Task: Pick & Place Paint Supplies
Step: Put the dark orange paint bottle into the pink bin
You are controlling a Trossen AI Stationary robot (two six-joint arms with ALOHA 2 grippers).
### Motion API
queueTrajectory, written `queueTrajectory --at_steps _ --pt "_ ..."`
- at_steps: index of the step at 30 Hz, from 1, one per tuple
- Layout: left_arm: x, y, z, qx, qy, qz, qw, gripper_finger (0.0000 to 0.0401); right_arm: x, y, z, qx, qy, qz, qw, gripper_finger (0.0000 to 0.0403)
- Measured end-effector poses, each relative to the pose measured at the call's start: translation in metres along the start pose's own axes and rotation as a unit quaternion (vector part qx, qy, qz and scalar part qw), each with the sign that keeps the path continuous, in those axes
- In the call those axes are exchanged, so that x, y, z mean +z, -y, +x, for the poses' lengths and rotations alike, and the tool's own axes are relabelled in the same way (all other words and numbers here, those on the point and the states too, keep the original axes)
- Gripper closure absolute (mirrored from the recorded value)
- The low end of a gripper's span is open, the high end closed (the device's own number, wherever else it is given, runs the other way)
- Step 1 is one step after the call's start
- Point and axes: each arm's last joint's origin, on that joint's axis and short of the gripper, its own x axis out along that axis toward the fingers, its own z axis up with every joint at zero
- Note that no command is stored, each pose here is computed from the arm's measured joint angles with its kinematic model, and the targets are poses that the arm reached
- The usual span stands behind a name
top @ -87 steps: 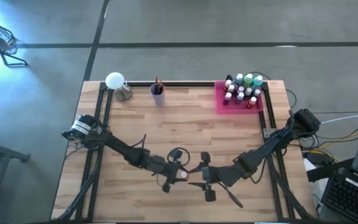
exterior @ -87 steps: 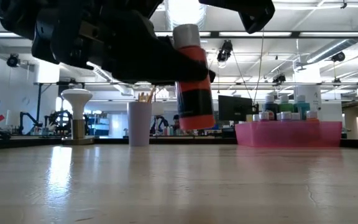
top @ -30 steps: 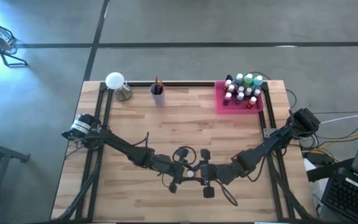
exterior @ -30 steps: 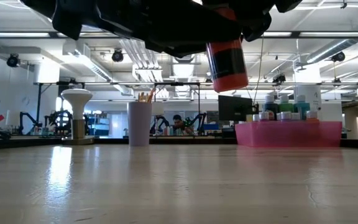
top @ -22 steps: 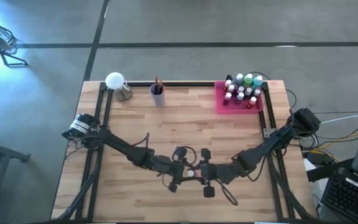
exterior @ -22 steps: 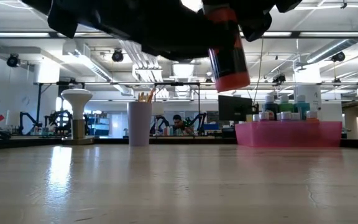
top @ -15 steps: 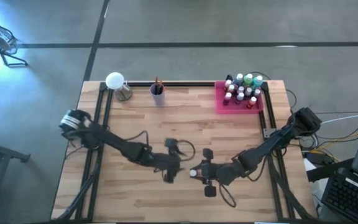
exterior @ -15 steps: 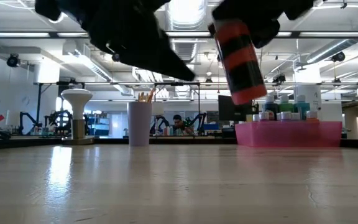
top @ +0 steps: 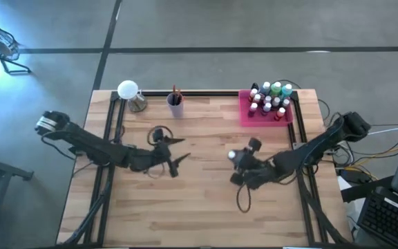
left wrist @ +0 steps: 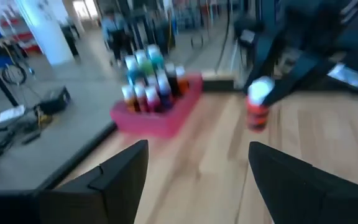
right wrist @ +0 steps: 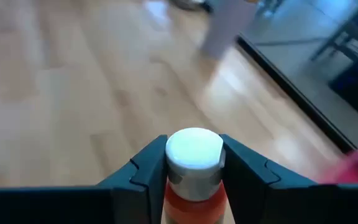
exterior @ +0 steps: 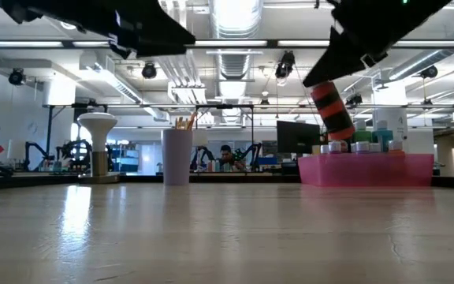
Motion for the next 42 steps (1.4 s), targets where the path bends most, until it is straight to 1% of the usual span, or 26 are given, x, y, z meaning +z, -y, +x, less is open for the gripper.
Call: queueTrajectory --at_steps 2,5,9,11,14,18,20,26,31,34,39,42 --pt "0.001 -0.008 -0.006 0.004 0.026 -0.013 1.000 0.0119 -0.002 0.017 0.004 -0.017 -0.003 0.012 1.000 0.0288" --pt "0.002 -0.018 -0.014 0.010 0.055 -0.028 0.998 0.0119 -0.007 0.044 0.006 -0.045 -0.004 0.036 0.998 0.0289" --pt "0.002 -0.027 -0.021 0.014 0.070 -0.035 0.997 0.0119 -0.016 0.076 0.004 -0.099 0.026 0.080 0.991 0.0285" --pt "0.002 -0.029 -0.023 0.016 0.072 -0.037 0.997 0.0119 -0.018 0.090 0.002 -0.122 0.060 0.119 0.984 0.0279" --pt "0.003 -0.030 -0.024 0.015 0.074 -0.034 0.997 0.0119 -0.024 0.107 0.002 -0.162 0.104 0.159 0.968 0.0280" --pt "0.004 -0.030 -0.023 0.015 0.074 -0.024 0.997 0.0119 -0.032 0.128 0.006 -0.197 0.138 0.192 0.951 0.0289" --pt "0.004 -0.030 -0.023 0.016 0.075 -0.023 0.997 0.0119 -0.036 0.138 0.009 -0.219 0.143 0.198 0.945 0.0289" --pt "0.004 -0.031 -0.023 0.017 0.075 -0.021 0.997 0.0119 -0.047 0.160 0.017 -0.270 0.144 0.229 0.924 0.0272" --pt "0.004 -0.033 -0.021 0.023 0.077 -0.013 0.997 0.0119 -0.053 0.169 0.026 -0.288 0.126 0.228 0.921 0.0288" --pt "0.004 -0.034 -0.021 0.025 0.077 -0.013 0.997 0.0119 -0.056 0.174 0.031 -0.304 0.118 0.229 0.917 0.0290" --pt "0.004 -0.034 -0.020 0.027 0.077 -0.012 0.997 0.0119 -0.064 0.179 0.038 -0.319 0.124 0.244 0.907 0.0270" --pt "0.004 -0.035 -0.020 0.028 0.076 -0.012 0.997 0.0119 -0.074 0.181 0.043 -0.326 0.130 0.253 0.902 0.0271"
